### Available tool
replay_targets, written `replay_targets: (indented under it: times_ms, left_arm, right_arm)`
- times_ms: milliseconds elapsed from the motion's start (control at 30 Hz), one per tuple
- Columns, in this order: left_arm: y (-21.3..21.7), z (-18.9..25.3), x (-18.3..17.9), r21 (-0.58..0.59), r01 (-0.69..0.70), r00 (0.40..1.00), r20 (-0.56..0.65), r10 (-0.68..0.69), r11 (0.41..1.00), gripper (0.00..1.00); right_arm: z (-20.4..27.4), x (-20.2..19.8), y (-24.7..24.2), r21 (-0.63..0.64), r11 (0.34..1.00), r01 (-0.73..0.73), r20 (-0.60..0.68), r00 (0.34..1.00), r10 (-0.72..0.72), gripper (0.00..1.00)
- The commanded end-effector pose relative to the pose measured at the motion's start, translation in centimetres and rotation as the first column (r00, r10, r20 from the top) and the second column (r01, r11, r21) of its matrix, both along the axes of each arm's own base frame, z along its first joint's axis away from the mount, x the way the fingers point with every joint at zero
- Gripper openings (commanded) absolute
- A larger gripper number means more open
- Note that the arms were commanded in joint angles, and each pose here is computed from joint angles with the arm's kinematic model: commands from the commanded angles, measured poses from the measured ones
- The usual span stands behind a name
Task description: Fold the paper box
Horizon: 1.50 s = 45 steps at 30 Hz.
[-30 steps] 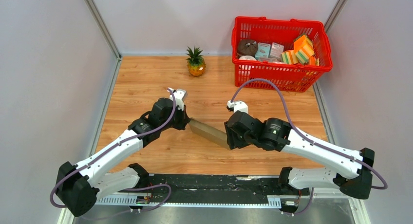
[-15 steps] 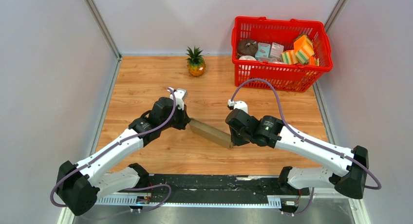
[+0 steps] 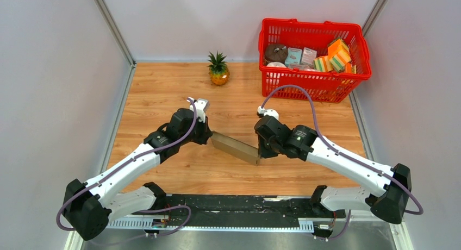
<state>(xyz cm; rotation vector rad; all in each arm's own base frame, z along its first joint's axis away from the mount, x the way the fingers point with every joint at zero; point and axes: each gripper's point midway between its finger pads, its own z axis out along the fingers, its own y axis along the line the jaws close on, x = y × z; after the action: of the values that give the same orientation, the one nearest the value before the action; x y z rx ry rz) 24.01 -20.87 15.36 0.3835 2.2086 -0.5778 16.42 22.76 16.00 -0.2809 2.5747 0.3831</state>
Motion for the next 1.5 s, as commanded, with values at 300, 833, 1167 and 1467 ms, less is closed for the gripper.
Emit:
replay_targets:
  times_ms: [300,833,1167,1467]
  left_arm:
    - [-0.6,1.0,0.0,-0.012,0.02,1.0,0.008,-0.02,1.0,0.0]
    - [-0.3,0.4,-0.1,0.008,0.016,1.0,0.002,-0.016,1.0,0.0]
    - [-0.1,0.0,-0.2,0.005,0.003,1.0,0.002,-0.003,1.0,0.0]
    - [0.5,-1.0,-0.7,0.006,-0.016,1.0,-0.01,0.016,1.0,0.0]
  right_arm:
    - [1.6,1.3,2.4,0.332,0.933,0.136,-0.156,0.984,-0.087,0.0]
    - [0.5,1.4,0.9,0.294,0.944,0.15,-0.179,0.979,-0.1,0.0]
    - [-1.9,1.7,0.8,0.153,0.987,0.048,-0.013,0.999,-0.047,0.0]
    - [-4.1,1.8,1.0,0.081,0.997,-0.016,0.11,0.994,0.007,0.02]
